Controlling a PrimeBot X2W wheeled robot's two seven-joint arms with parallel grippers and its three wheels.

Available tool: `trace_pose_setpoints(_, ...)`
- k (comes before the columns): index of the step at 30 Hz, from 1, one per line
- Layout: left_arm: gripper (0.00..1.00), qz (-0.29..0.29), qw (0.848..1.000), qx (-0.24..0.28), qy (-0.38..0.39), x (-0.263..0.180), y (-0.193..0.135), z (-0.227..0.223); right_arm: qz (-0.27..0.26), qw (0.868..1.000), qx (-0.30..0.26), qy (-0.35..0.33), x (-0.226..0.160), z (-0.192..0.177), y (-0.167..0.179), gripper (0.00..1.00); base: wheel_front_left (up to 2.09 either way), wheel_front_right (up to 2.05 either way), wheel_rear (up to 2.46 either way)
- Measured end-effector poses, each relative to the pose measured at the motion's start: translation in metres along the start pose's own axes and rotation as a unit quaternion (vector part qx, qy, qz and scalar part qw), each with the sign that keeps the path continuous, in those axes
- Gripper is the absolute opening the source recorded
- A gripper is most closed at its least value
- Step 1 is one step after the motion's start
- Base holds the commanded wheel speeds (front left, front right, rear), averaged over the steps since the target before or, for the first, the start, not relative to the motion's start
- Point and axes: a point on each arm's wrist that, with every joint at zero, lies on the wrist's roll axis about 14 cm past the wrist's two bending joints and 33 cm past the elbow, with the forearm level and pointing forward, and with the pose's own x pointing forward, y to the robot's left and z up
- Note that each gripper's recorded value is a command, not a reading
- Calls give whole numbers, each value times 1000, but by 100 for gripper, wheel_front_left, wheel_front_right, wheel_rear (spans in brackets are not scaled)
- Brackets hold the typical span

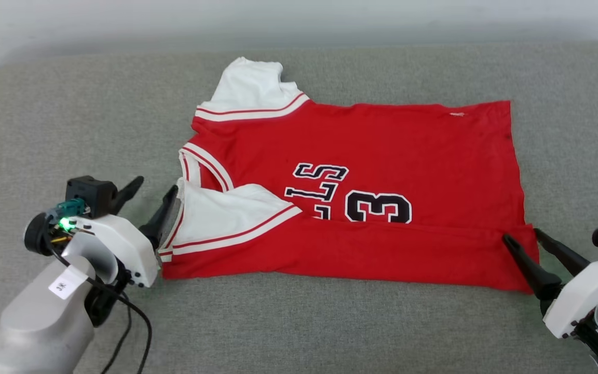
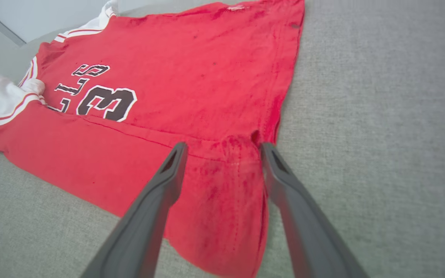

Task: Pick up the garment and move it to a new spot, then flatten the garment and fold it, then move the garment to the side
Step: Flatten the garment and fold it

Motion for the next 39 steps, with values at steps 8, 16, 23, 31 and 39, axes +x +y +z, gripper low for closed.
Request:
trace_pose_setpoints(8, 100, -22, 998, 48, 27, -16, 0, 29, 13, 999, -17, -42, -10, 25, 11, 100, 0, 0, 0)
trace_pose_setpoints(16, 100, -38, 991, 40, 118, -25, -1, 45, 26, 999, -23, -40, -8, 27, 23, 100, 0, 0, 0)
trace_pose_setpoints(23, 100, -67, 967, 10, 244, -36, -17, 28, 28, 998, -23, -41, -8, 30, 28, 100, 0, 0, 0)
trace_pose_setpoints(31, 100, -87, 935, 25, 342, -42, -33, -1, 27, 999, -17, -34, -11, 26, 29, 100, 0, 0, 0)
trace_pose_setpoints(39, 100, -81, 909, 32, 407, -40, -31, -38, 24, 999, -9, -28, -9, 21, 28, 100, 0, 0, 0)
